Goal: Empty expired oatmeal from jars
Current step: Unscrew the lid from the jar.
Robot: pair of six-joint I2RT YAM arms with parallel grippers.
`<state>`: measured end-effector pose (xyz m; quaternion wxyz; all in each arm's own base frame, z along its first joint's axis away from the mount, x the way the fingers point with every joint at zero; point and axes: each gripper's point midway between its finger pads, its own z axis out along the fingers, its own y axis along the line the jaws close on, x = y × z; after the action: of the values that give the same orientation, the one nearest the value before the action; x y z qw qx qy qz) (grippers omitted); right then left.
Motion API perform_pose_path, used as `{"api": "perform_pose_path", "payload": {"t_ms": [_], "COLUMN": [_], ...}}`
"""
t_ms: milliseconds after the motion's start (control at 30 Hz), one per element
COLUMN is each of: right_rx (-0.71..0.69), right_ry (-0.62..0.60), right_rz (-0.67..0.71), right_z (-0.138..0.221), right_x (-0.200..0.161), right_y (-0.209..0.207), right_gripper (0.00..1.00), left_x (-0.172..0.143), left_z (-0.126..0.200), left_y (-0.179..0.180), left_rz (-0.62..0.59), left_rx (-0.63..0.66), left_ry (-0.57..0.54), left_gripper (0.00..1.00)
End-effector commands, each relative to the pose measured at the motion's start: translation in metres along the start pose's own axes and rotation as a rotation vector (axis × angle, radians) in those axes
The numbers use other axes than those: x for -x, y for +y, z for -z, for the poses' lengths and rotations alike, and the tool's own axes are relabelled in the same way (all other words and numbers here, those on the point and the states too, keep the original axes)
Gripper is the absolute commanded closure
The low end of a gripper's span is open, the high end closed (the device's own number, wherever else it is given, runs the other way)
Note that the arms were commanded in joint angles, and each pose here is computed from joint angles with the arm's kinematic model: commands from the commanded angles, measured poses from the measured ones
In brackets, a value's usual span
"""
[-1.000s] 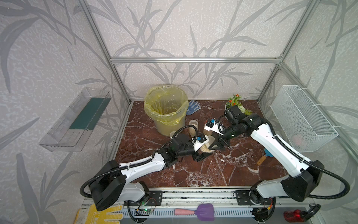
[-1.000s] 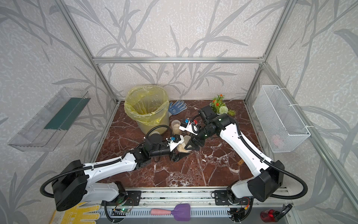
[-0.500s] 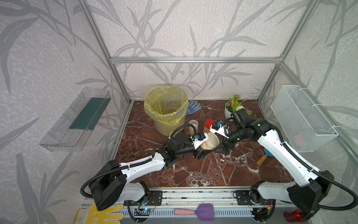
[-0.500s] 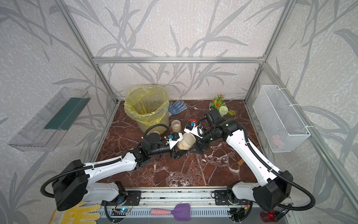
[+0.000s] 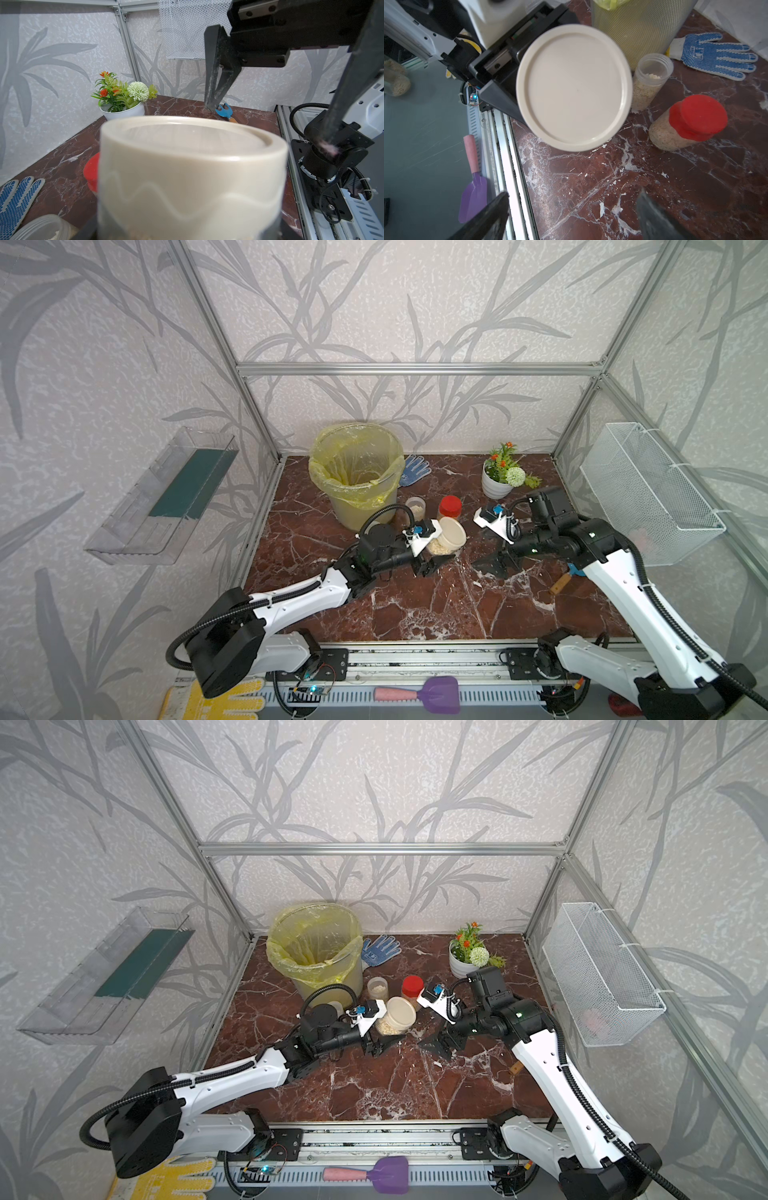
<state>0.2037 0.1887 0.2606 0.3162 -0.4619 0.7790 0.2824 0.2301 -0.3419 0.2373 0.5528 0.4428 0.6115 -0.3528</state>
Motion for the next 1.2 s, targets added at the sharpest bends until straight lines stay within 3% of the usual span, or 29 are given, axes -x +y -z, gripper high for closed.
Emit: {"api": "perform_pose_path", "payload": {"t_ms": [0, 233, 367, 600, 1067, 1167], "right_rx": [-0.085, -0.059, -0.161, -0.295, -0.272, -0.26], "right_ry": [-0.049, -0.183, -0.235, -0.211, -0.111, -0.083], "right_rz": [-0.129, -0.469, -0.726, -0.943, -1.056, -1.053], "right_z": [0.005, 0.021, 0.027, 0.005, -0.028, -0.035], "right_x": [0.017, 0.049, 0.055, 0.06, 0.073, 0.072], "right_y": [-0.019, -0.01, -0.016, -0.021, -0.018, -0.015], "right_gripper": [0.05, 0.07, 0.07, 0.07, 0.06, 0.01], "left_x": [0.027, 0.02, 0.018, 0.011, 0.004, 0.004], "left_z": [0.009, 0.014, 0.015, 0.013, 0.015, 0.016], "left_y": [0.004, 0.014, 0.018, 0.021, 0.023, 0.023], "left_rz": [-0.051, -0.069, -0.077, -0.095, -0.14, -0.141], "left_rx": [0.038, 0.103, 0.131, 0.151, 0.175, 0.176], "left_ry": [-0.09, -0.068, -0.062, -0.038, -0.009, -0.01], "left_gripper": [1.0, 1.0, 1.0, 1.0, 1.0, 1.0]}}
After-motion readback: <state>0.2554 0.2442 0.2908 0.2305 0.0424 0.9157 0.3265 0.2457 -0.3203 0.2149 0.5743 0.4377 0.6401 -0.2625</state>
